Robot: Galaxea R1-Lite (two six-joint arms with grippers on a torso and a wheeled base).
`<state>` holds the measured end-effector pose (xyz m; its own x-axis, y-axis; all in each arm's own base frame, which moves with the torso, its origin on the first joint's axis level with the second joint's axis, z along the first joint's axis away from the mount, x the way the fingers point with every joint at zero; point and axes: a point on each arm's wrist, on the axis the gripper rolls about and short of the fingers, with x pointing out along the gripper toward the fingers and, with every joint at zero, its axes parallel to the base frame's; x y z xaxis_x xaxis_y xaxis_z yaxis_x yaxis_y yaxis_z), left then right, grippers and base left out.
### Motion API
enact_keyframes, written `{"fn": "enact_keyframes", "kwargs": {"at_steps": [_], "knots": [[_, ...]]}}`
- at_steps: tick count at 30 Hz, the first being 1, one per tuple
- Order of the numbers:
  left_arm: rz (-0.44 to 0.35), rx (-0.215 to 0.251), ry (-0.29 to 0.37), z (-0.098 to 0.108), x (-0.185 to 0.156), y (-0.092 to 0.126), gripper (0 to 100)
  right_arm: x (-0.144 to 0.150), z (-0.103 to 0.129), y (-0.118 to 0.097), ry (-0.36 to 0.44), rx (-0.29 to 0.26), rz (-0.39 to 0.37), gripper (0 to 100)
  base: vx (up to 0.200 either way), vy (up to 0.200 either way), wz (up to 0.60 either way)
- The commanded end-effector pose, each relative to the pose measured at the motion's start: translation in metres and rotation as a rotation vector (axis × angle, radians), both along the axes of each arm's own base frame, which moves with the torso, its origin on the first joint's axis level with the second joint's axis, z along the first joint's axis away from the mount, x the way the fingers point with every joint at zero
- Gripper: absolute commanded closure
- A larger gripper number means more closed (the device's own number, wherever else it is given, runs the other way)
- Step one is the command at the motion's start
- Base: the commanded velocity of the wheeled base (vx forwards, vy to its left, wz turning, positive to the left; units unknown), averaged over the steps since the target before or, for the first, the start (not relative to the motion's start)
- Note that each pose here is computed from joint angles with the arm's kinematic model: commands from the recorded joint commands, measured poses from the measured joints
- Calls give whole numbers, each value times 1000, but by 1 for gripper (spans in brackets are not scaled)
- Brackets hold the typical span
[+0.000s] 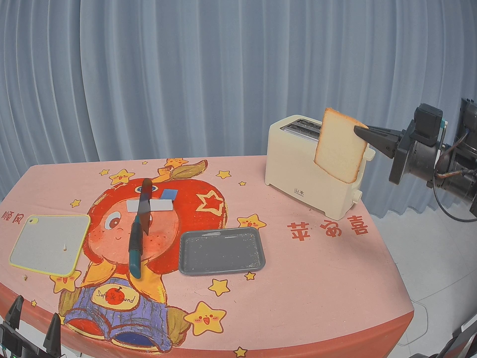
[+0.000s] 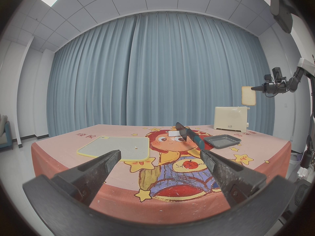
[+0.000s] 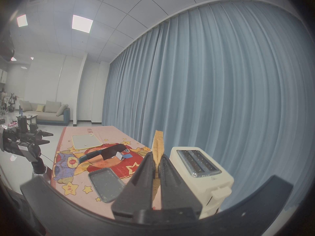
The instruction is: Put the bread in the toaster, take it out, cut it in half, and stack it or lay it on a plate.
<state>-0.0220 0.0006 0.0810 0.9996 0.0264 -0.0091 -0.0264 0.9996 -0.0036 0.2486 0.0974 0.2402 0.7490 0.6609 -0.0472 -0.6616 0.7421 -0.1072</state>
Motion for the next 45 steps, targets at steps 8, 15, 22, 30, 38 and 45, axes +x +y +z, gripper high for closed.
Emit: {"fn": "enact_keyframes", "kwargs": {"at_steps": [8, 15, 22, 30, 38, 45], "knots": [[0, -1, 18, -5, 1, 0, 0, -28, -6, -4, 71, 62, 23, 100, 0, 0, 0], [0, -1, 17, -5, 1, 0, 0, -57, -17, -15, 142, 115, 19, 100, 0, 0, 0], [0, -1, 18, -5, 1, 0, 0, -88, -37, -19, 207, 119, 54, 100, 0, 0, 0], [0, -1, 18, -5, 1, 0, 0, -95, -44, -21, 216, 103, 58, 100, 0, 0, 0], [0, 4, 17, -5, 1, 0, 0, -105, -56, -19, 253, 83, 89, 100, 0, 0, 0], [4, 2, 19, -5, 1, 0, 0, -107, -61, -20, 267, 77, 85, 100, 0, 0, 0]]}}
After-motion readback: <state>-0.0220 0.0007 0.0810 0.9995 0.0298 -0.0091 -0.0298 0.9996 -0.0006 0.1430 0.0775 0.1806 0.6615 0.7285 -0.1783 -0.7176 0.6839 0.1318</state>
